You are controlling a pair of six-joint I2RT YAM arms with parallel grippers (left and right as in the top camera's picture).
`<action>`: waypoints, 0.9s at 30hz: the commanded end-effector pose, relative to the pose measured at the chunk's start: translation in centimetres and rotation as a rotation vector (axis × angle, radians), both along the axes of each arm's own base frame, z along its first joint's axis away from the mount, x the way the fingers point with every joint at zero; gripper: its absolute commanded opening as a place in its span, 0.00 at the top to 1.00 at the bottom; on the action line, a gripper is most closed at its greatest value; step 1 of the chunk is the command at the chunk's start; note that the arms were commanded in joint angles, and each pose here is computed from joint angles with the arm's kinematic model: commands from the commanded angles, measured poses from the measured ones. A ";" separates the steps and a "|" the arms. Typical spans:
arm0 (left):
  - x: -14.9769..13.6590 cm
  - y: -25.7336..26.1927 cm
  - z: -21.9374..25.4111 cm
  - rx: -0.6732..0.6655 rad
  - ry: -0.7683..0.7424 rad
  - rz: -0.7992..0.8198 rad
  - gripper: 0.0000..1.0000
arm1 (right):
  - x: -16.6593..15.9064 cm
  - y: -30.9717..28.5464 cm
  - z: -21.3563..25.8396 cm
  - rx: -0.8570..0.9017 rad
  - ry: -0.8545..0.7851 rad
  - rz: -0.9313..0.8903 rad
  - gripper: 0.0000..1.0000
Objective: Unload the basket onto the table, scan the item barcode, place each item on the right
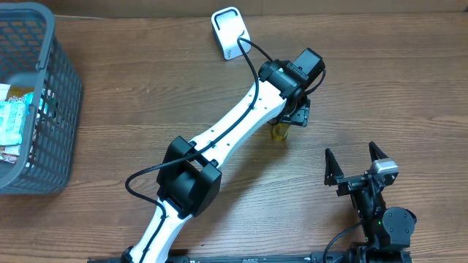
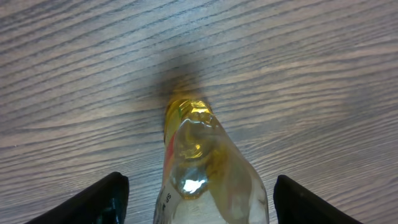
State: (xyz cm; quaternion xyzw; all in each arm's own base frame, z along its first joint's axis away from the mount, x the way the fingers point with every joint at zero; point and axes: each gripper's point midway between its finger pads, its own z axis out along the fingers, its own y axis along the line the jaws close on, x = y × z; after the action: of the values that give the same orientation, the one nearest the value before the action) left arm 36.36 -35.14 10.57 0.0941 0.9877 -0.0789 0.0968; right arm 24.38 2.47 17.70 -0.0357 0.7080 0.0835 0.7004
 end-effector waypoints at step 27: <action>-0.2 -0.7 -0.2 -0.036 0.022 0.037 0.10 | 0.0 0.0 -0.2 0.003 -0.002 0.002 0.00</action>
State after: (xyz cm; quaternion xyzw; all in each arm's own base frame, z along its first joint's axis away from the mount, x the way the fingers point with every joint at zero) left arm 36.26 -35.61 10.64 0.0686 0.9890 -0.0940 0.0909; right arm 24.38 2.46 17.71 -0.0356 0.7078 0.0834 0.7005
